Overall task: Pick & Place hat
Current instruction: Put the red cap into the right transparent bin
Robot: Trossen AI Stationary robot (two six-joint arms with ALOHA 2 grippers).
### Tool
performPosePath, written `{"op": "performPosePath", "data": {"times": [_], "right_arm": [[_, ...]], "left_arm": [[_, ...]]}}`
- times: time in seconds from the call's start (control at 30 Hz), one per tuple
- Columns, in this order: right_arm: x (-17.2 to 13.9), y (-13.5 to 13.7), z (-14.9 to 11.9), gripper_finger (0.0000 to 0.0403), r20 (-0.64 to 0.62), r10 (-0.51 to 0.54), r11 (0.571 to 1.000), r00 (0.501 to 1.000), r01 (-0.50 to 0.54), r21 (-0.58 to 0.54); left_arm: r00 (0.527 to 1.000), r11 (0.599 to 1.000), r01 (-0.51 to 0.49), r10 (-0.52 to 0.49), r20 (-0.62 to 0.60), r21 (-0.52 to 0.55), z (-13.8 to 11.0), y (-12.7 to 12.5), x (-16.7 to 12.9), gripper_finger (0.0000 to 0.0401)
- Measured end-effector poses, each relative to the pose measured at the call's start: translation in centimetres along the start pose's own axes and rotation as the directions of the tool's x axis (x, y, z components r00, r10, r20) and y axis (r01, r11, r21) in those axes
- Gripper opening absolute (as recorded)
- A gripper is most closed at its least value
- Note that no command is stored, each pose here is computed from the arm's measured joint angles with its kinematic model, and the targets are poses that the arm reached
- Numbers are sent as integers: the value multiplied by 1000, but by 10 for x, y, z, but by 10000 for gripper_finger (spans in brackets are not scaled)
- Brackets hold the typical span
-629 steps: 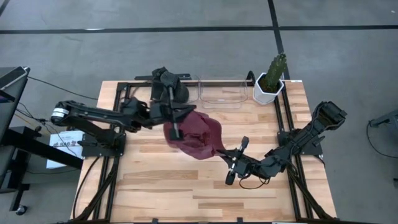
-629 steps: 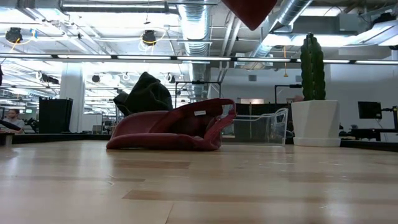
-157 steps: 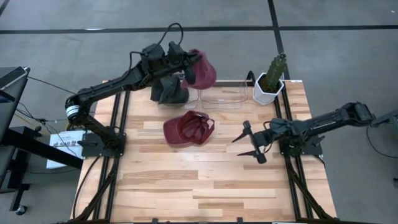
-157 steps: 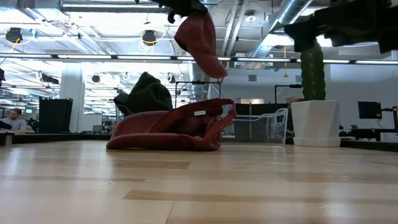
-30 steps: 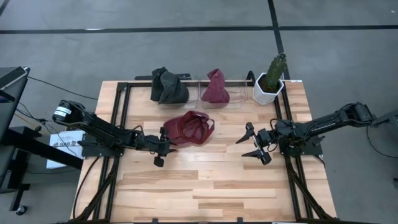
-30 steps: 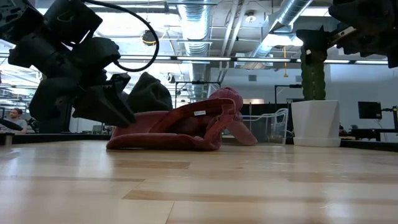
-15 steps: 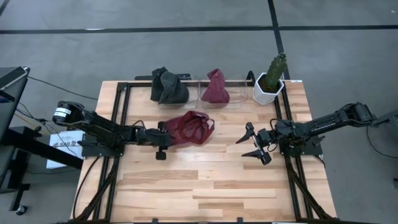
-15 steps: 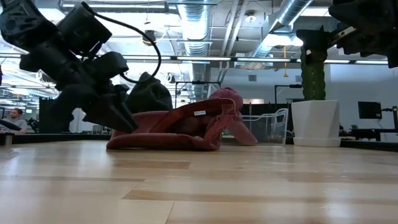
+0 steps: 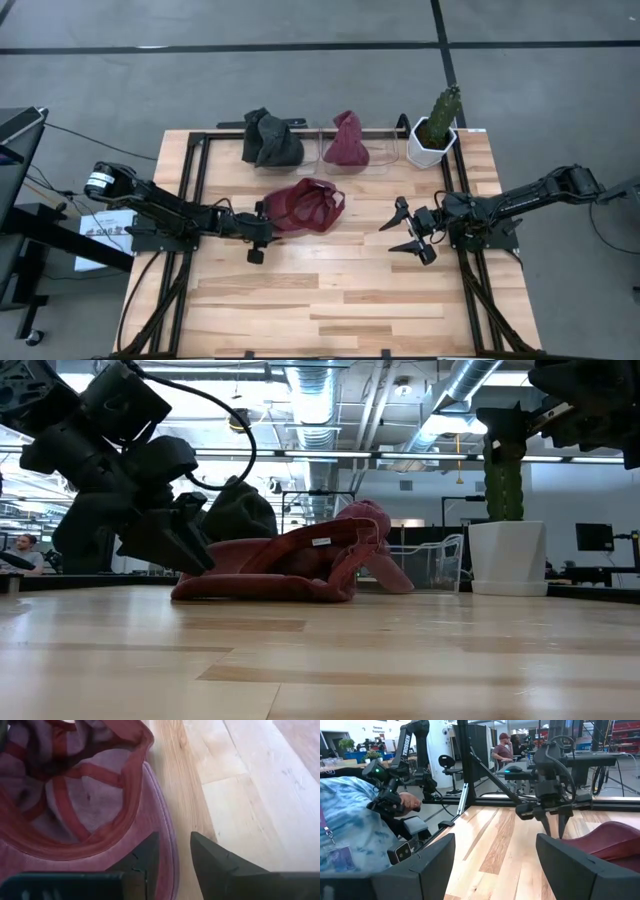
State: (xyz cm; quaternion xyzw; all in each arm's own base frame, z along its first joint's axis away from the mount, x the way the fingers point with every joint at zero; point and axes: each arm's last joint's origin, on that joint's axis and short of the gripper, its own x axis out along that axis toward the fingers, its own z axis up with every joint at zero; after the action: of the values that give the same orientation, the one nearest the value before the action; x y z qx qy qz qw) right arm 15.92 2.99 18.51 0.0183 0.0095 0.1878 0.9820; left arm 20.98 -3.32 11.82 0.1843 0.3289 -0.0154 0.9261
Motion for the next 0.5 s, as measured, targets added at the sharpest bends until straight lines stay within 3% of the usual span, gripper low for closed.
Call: {"op": "performPosePath", "data": {"times": [0.5], "right_arm": [[0, 0, 0, 270, 0, 0, 1000, 1000, 0, 8]], "left_arm": [[996, 999, -33, 36, -83, 39, -9, -2, 4, 108]]}}
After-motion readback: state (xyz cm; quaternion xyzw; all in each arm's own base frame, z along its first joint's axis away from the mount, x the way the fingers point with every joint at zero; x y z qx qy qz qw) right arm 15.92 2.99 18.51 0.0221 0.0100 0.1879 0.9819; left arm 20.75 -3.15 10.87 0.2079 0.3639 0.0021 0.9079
